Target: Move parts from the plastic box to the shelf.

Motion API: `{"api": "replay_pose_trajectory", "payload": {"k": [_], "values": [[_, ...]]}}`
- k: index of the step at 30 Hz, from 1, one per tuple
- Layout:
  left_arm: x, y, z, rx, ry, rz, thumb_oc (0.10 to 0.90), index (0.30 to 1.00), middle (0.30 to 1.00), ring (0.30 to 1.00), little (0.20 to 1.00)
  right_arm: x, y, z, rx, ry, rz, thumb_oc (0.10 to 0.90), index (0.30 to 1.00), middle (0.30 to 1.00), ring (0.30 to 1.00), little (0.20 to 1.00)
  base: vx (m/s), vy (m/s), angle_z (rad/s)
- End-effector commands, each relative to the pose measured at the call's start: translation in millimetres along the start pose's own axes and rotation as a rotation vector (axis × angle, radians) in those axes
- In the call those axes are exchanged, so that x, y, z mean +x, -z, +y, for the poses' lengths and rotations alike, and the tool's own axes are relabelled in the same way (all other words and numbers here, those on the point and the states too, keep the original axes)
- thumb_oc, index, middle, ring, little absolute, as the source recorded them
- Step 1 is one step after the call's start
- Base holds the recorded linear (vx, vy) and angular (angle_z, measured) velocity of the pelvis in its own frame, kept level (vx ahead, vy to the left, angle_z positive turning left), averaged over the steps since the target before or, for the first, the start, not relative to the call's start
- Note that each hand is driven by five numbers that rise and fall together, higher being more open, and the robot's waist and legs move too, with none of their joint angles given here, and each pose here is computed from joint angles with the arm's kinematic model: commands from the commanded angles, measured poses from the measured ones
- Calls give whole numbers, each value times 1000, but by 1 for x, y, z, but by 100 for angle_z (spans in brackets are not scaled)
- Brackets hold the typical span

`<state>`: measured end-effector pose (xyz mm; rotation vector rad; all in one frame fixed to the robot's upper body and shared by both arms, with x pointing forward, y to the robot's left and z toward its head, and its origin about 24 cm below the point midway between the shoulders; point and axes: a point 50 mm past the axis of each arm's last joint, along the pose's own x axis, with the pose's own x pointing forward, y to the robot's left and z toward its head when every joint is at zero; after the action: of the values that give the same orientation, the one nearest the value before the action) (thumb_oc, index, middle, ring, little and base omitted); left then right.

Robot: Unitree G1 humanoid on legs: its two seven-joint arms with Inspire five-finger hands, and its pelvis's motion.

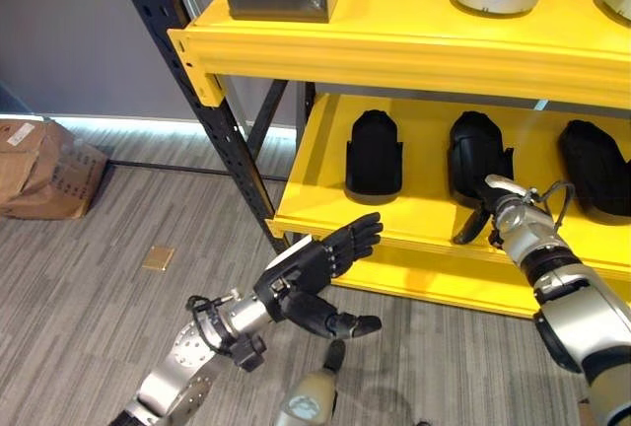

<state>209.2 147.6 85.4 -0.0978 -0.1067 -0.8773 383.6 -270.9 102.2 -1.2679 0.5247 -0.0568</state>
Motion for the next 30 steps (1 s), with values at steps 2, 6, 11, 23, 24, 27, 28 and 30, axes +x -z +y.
{"api": "replay_pose_trajectory", "payload": {"k": [2, 6, 11, 23, 24, 27, 28, 30], "values": [[17, -45, -5, 45, 79, -247, 900, 1000, 1000, 1000, 1000, -11, 70, -60, -251, 274, 261, 900, 1000, 1000, 1000, 1000, 0, 0, 0], [18, -44, -4, 48, 74, -245, 900, 1000, 1000, 1000, 1000, -10, 67, -59, -272, 278, 254, 900, 1000, 1000, 1000, 1000, 8, 2, 0], [17, -42, -3, 30, 75, -238, 900, 1000, 1000, 1000, 1000, -12, 69, -63, -285, 321, 254, 900, 1000, 1000, 1000, 1000, 23, 9, 0], [15, -41, -3, 28, 68, -239, 900, 1000, 1000, 1000, 1000, -11, 50, -64, -305, 399, 109, 900, 1000, 1000, 1000, 1000, 0, 0, -1], [15, -42, -3, 35, 65, -242, 900, 1000, 1000, 1000, 1000, -11, 45, -64, -313, 413, 78, 900, 1000, 1000, 1000, 1000, 0, 0, 0], [14, -41, -4, 39, 65, -243, 900, 1000, 1000, 1000, 1000, -13, 34, -62, -320, 425, 17, 900, 1000, 1000, 1000, 1000, -7, 10, -4], [14, -41, -4, 39, 65, -245, 900, 1000, 1000, 1000, 1000, -13, 32, -60, -325, 425, 1, 900, 1000, 1000, 1000, 1000, -19, 21, -8], [13, -41, -3, 40, 60, -247, 900, 1000, 1000, 1000, 1000, -14, 23, -57, -323, 427, -45, 900, 1000, 1000, 1000, 1000, -13, 17, -5]]}}
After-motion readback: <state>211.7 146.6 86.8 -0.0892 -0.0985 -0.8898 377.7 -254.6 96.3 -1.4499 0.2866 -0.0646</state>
